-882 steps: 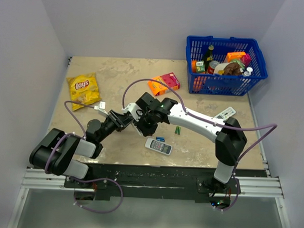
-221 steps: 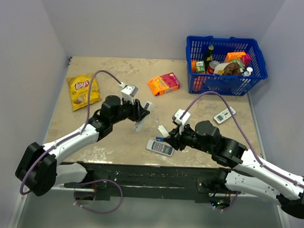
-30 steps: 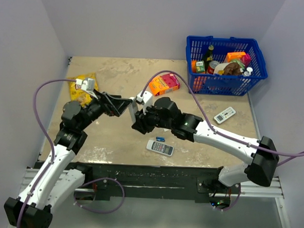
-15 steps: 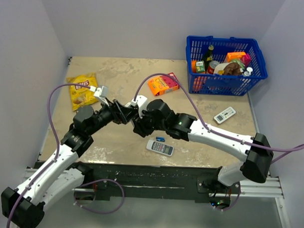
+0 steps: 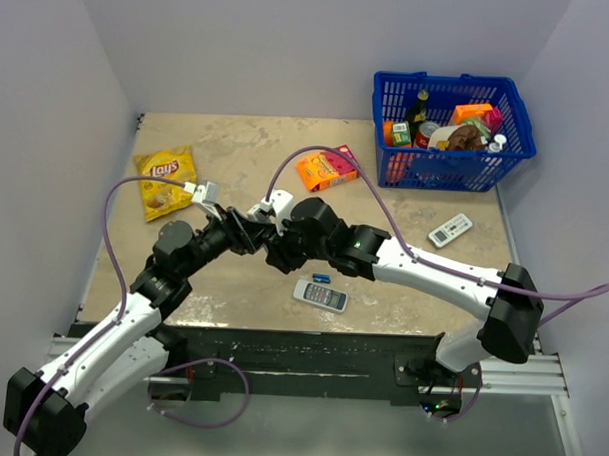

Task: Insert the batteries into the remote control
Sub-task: Adjust the remote control.

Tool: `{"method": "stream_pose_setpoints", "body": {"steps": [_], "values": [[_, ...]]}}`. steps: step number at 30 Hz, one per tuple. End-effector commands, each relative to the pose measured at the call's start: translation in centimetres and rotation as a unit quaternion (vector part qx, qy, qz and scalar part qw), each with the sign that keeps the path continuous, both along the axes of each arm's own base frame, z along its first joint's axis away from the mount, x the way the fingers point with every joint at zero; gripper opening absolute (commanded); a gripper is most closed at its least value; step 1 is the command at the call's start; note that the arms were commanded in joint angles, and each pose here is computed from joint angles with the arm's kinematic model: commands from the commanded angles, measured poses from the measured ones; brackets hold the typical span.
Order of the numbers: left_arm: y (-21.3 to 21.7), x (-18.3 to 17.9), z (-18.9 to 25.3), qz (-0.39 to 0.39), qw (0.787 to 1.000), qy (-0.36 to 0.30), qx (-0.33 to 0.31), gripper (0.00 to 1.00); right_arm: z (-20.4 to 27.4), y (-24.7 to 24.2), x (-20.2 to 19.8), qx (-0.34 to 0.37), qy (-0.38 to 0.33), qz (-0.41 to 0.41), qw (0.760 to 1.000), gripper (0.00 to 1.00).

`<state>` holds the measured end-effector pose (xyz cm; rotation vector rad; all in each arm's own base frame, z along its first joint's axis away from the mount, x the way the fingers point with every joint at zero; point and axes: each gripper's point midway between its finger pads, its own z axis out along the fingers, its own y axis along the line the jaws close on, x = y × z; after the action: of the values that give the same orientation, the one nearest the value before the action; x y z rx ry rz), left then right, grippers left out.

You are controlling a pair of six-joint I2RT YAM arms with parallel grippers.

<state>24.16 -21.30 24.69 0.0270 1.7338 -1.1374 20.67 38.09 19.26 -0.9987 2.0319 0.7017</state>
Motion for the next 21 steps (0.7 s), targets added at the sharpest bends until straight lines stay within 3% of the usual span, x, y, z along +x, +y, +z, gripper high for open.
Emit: {"method": "stream_pose_setpoints", "body": {"steps": [1, 7, 10, 12, 17, 19, 21], "values": [[-0.3, 0.4, 1.7, 0.003, 0.999, -0.03, -0.027, 0.57, 2.8, 1.2, 0.8, 0.035, -0.02, -0.008, 0.999, 0.0], [-0.5, 0.3, 0.8, 0.004, 0.999, -0.02, -0.034, 0.52, 2.6, 1.4, 0.8, 0.036, -0.019, -0.013, 0.999, 0.0], [-0.4, 0.4, 0.6, 0.009, 0.999, -0.02, -0.032, 0.44, 2.6, 1.4, 0.8, 0.036, -0.018, -0.013, 0.999, 0.0], [-0.3, 0.5, 0.8, 0.01, 0.999, -0.025, -0.027, 0.34, 2.5, 1.3, 0.7, 0.038, -0.015, -0.014, 0.999, 0.01], [0.5, 1.1, 0.5, 0.036, 0.999, -0.02, -0.005, 0.13, 3.1, 0.9, 0.4, 0.048, -0.007, -0.024, 0.999, 0.38], [1.2, 1.6, 0.5, 0.049, 0.999, -0.018, -0.002, 0.09, 3.6, 0.6, 0.3, 0.054, -0.011, -0.023, 0.998, 0.56], [2.0, 2.1, 0.3, 0.056, 0.998, -0.011, -0.004, 0.06, 4.2, -0.1, 0.2, 0.064, -0.017, -0.027, 0.997, 0.66]]}}
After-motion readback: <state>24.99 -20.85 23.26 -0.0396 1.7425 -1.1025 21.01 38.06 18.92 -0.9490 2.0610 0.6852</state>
